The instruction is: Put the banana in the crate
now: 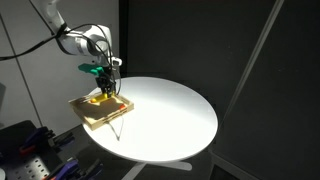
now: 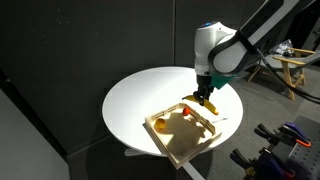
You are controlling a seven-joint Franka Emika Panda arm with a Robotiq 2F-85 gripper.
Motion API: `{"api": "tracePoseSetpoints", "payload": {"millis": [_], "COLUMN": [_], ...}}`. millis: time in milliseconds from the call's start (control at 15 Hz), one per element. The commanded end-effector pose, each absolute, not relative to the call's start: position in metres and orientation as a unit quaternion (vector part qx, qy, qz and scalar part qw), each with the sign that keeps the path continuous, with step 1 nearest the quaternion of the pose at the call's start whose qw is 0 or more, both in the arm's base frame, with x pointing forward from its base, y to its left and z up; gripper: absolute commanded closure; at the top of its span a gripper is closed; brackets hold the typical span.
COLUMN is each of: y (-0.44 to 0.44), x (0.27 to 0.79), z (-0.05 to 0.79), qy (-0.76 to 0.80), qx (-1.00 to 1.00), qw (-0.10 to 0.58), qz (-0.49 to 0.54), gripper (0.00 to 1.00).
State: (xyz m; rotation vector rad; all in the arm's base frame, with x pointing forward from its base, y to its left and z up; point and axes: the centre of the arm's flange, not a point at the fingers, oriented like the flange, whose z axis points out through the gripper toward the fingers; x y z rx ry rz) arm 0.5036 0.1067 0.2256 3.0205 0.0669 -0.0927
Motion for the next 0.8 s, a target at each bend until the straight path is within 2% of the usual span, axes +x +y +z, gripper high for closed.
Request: {"api": "tracePoseSetpoints", "payload": {"millis": [0, 733], "y": [0.122, 0.153], "x": [0.505, 0.511], "z": [0.238, 0.223], "qy": [0.025, 0.055], "qx": [0.997, 0.995], "qw": [0.065, 0.054], "qz": [-0.033, -0.056], "gripper": [0.85, 0.85]}}
